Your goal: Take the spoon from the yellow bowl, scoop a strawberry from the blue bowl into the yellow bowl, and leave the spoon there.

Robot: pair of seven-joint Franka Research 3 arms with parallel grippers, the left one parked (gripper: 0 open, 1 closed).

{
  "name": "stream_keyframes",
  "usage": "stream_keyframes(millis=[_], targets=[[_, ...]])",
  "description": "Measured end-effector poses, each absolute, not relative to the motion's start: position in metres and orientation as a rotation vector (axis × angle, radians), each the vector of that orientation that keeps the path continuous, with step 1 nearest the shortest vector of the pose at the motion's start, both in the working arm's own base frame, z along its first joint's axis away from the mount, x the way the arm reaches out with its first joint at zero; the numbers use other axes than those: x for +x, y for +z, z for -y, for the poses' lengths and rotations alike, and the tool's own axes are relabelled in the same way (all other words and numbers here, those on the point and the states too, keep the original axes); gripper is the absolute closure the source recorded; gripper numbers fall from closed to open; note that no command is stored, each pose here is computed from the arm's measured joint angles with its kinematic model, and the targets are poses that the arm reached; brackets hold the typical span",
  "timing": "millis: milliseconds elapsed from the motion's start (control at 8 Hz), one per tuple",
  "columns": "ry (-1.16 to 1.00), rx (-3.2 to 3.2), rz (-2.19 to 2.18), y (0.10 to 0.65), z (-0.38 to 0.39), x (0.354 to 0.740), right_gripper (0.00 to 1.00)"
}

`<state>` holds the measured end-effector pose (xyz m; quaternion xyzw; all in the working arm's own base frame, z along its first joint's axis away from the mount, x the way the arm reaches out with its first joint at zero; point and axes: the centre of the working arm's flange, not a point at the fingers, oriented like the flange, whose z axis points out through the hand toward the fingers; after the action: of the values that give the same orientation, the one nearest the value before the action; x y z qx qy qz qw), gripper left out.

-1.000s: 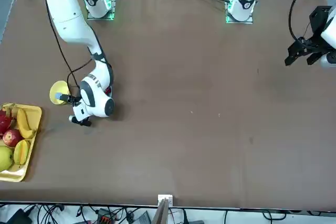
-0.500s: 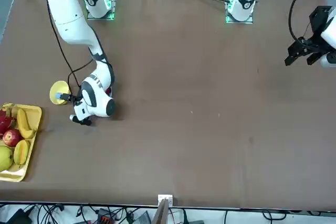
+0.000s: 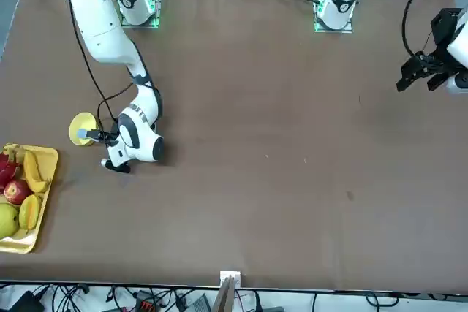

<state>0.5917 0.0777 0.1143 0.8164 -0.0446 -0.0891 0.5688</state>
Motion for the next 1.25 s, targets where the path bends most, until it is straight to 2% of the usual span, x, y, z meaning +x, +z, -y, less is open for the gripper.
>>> stream_keyframes(millis=[500, 1250], targets=[[-0.194, 1.871, 0.078, 0.1127, -0.0716, 0.5929, 0.32], [-0.193, 1.869, 0.074, 0.1115, -0.0724, 0.5925, 0.44]])
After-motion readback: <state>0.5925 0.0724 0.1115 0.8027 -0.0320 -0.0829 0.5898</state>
